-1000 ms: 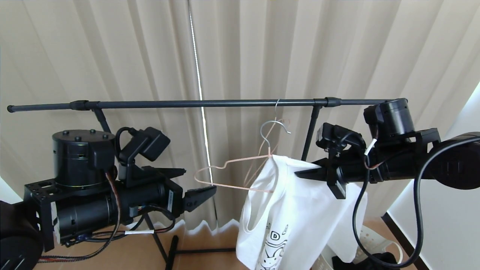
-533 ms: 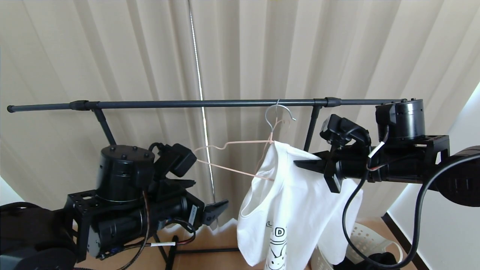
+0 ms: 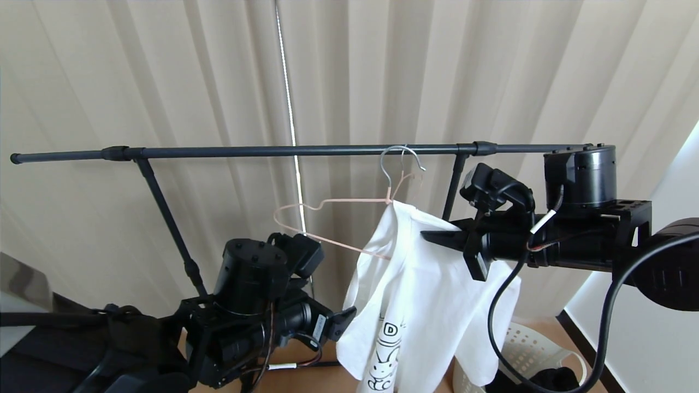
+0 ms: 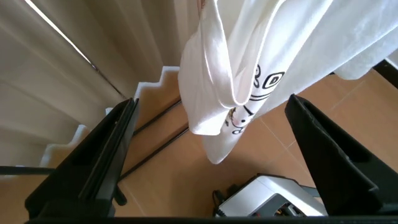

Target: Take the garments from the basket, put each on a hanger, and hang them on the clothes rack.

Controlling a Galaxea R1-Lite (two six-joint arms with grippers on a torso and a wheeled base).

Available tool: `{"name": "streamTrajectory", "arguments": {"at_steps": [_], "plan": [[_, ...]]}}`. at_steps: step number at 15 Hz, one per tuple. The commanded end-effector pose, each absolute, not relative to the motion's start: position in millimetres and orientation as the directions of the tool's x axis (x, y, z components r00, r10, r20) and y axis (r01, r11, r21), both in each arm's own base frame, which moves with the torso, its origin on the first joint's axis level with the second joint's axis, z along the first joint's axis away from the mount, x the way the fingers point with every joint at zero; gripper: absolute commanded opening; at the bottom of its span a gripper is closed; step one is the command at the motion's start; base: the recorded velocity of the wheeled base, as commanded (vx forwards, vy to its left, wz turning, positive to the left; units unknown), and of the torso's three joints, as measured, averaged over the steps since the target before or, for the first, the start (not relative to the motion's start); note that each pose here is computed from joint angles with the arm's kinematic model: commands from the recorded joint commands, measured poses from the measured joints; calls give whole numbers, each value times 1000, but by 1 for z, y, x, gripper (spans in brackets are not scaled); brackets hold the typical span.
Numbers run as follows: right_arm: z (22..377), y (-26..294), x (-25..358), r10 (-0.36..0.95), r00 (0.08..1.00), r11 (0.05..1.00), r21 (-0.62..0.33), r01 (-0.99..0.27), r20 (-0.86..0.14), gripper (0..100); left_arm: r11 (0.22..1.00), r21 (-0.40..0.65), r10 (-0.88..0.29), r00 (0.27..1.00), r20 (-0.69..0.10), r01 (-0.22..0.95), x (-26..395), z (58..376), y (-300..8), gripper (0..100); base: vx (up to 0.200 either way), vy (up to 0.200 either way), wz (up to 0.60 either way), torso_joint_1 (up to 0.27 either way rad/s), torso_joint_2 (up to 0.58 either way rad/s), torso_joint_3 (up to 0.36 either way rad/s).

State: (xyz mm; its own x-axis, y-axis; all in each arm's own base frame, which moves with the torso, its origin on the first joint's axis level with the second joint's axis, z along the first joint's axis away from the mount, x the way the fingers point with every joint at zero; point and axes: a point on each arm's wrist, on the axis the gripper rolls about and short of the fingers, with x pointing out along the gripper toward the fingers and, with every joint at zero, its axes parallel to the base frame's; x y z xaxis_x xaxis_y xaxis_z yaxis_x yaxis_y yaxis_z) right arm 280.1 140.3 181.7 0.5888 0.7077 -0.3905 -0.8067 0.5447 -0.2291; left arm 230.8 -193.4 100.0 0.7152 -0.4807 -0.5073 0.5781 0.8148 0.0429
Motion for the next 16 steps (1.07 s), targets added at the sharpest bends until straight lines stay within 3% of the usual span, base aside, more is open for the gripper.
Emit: {"name": "streamTrajectory", "arguments": {"at_steps": [1, 7, 16], "plan": [[179, 144, 277, 713, 582, 536, -230, -812, -392, 0, 821, 47, -459, 708, -537, 568, 237, 79, -204, 100, 0, 0, 0, 0, 0, 0], [182, 143, 272, 714, 584, 536, -235, -811, -386, 0, 880, 30, -398, 769, -500, 475, 251, 79, -219, 100, 0, 0, 0, 0, 0, 0], [185, 145, 267, 723, 579, 528, -239, -815, -378, 0, 899, 55, -347, 781, -520, 436, 255, 68, -221, 100, 0, 0, 0, 0, 0, 0]]}}
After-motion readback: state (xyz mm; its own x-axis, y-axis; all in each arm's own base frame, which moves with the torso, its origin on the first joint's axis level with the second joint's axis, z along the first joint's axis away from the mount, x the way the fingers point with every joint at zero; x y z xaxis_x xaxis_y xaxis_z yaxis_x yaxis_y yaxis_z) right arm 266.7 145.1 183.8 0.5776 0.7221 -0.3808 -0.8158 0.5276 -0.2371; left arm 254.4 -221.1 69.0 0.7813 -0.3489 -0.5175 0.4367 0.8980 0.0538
